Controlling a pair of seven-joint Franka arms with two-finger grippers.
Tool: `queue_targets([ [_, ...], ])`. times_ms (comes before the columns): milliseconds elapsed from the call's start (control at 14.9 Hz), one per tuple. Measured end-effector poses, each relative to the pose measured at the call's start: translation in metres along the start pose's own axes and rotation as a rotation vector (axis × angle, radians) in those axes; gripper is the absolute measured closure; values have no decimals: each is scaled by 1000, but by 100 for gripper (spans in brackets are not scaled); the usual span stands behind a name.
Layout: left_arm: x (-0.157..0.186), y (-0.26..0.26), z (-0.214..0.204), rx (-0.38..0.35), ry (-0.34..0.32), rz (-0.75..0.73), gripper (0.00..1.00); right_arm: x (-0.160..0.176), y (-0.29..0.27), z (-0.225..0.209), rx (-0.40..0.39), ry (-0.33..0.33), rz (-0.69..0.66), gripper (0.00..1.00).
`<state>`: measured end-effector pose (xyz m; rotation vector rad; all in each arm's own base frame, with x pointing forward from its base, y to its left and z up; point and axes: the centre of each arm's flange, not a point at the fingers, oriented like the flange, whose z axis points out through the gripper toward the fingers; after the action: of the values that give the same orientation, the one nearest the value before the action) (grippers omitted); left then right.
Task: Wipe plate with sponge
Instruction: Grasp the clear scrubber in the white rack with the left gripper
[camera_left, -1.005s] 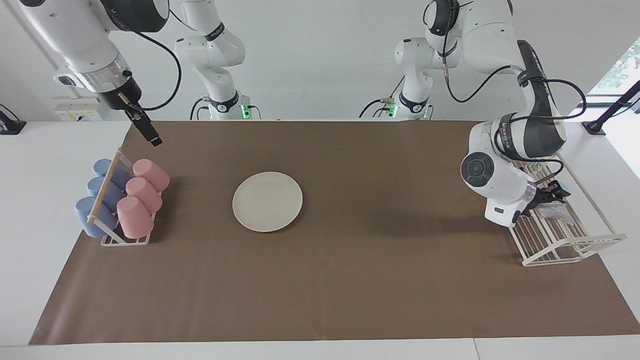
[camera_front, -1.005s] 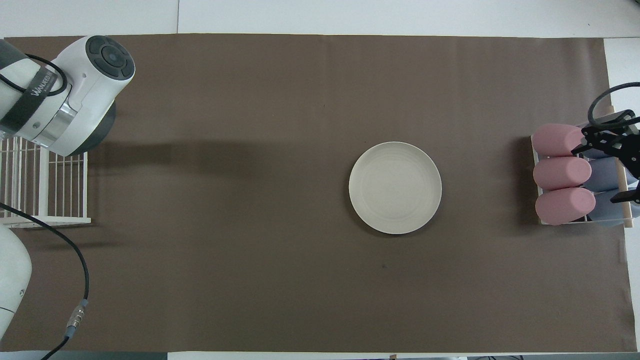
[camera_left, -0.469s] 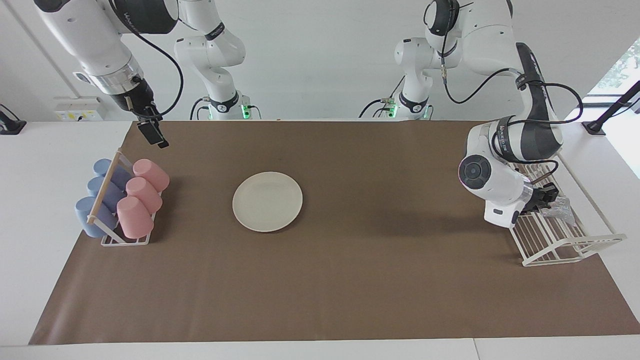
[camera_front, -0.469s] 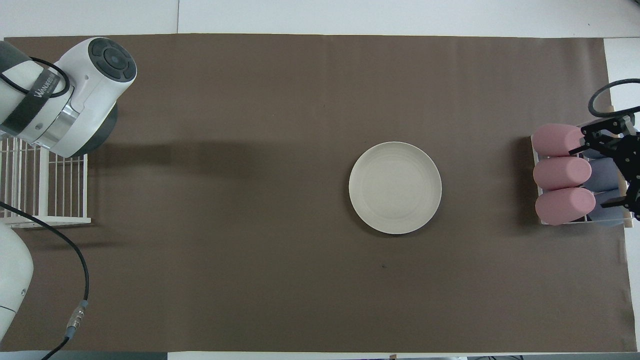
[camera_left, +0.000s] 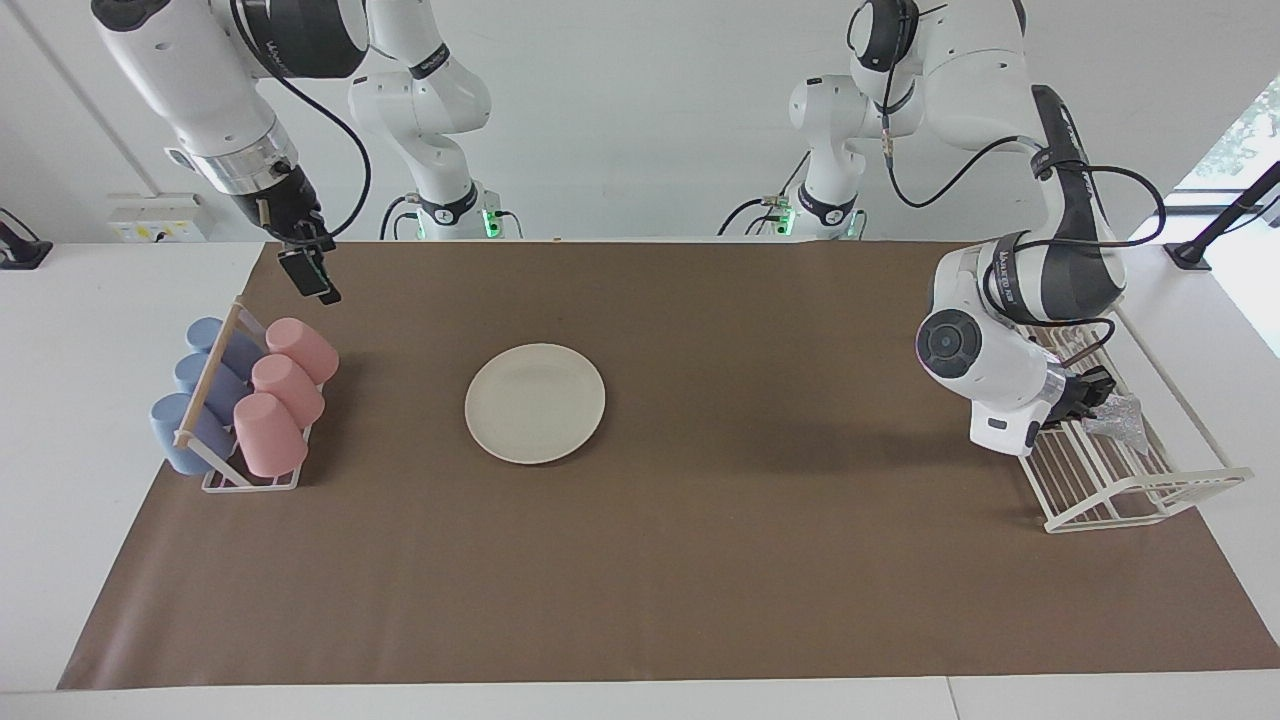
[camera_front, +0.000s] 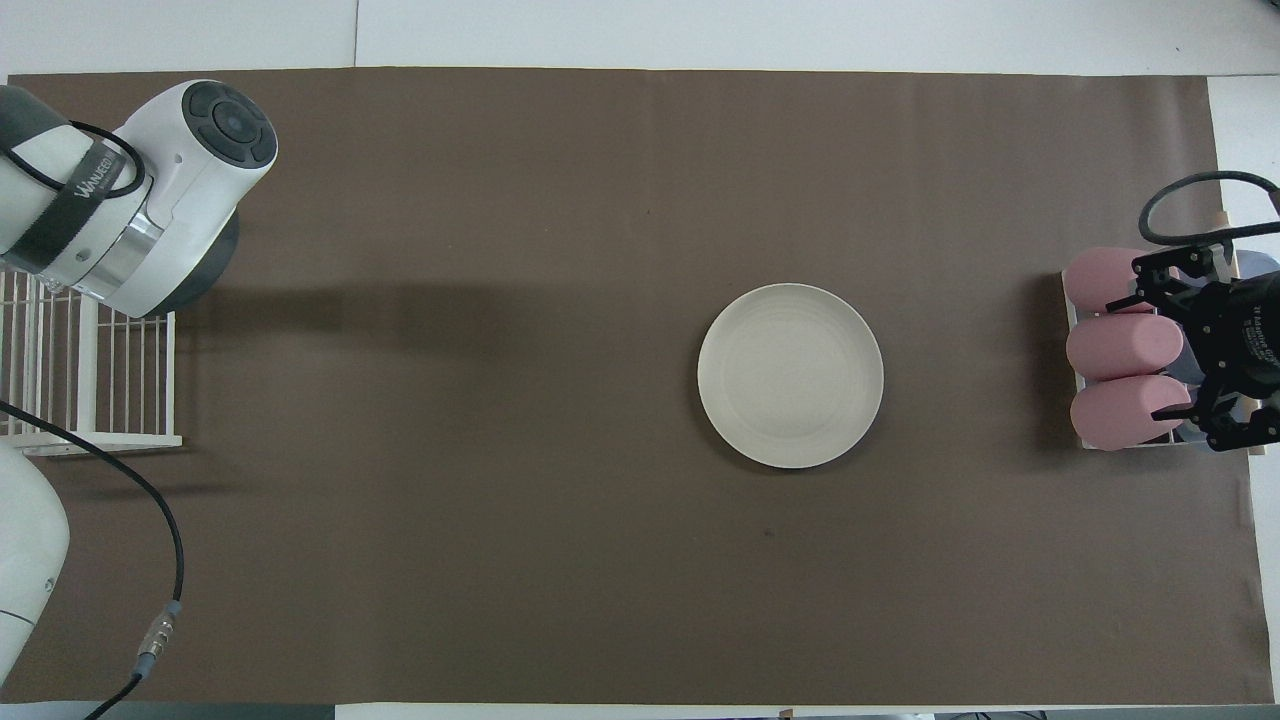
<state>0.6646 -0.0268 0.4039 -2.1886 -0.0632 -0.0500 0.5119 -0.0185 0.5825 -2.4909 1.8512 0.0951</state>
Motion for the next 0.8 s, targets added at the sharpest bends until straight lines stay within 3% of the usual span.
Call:
queue_targets([
  [201,7,-20,-14,-3,18,-15,95,-1,2,2,-4,-3,0,0],
  [335,7,-40,-29,-45,-4,10,95,-2,4,5,-11,-7,-1,0],
  [603,-8,-89,-73,-264,-115,-19,95,-6,6,7,-13,-7,80,0],
  [804,-19,-101,-103,-483,-184,-40,95,-18,3,8,-19,-3,160,0],
])
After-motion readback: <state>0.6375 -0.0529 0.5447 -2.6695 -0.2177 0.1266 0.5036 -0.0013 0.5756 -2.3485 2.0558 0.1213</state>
